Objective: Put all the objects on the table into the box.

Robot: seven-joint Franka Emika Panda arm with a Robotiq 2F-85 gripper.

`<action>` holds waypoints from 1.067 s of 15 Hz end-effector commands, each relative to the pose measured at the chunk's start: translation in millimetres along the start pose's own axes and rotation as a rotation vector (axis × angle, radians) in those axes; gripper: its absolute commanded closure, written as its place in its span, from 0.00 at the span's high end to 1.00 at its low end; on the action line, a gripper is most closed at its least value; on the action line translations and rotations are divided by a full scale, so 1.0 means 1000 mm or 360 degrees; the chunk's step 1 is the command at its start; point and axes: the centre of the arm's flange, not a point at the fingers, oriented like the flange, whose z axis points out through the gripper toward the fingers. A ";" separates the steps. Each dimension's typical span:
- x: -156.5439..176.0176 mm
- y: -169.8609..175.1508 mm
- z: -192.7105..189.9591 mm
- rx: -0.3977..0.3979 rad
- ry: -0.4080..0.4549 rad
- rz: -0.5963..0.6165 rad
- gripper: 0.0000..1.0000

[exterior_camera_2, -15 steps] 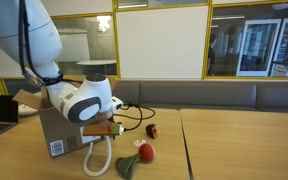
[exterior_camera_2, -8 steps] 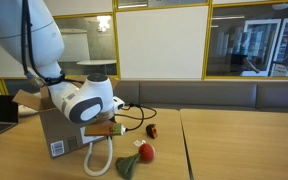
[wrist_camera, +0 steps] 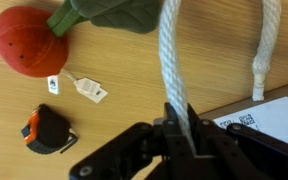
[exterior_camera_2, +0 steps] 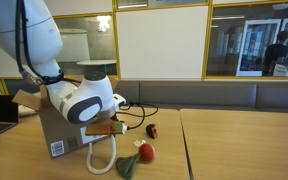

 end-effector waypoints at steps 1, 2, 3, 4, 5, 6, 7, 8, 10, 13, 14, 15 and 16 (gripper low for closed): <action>-0.006 -0.007 -0.064 -0.0061 0.0127 0.0011 0.12; -0.005 -0.009 -0.075 -0.0076 0.0148 0.0012 0.12; -0.004 -0.014 -0.091 -0.0097 0.0180 0.0015 0.12; -0.001 -0.018 -0.104 -0.0122 0.0210 0.0006 0.12; 0.001 -0.024 -0.119 -0.0138 0.0239 0.0025 0.12; 0.001 -0.027 -0.131 -0.0155 0.0264 0.0030 0.12; 0.005 -0.034 -0.142 -0.0183 0.0290 0.0034 0.12; 0.007 -0.040 -0.153 -0.0204 0.0315 0.0039 0.12; 0.013 -0.047 -0.163 -0.0248 0.0361 0.0054 0.12; 0.025 -0.048 -0.165 -0.0284 0.0383 0.0101 0.10; 0.031 -0.047 -0.165 -0.0287 0.0379 0.0141 0.10; 0.037 -0.046 -0.165 -0.0287 0.0369 0.0192 0.09; 0.042 -0.045 -0.166 -0.0290 0.0356 0.0246 0.09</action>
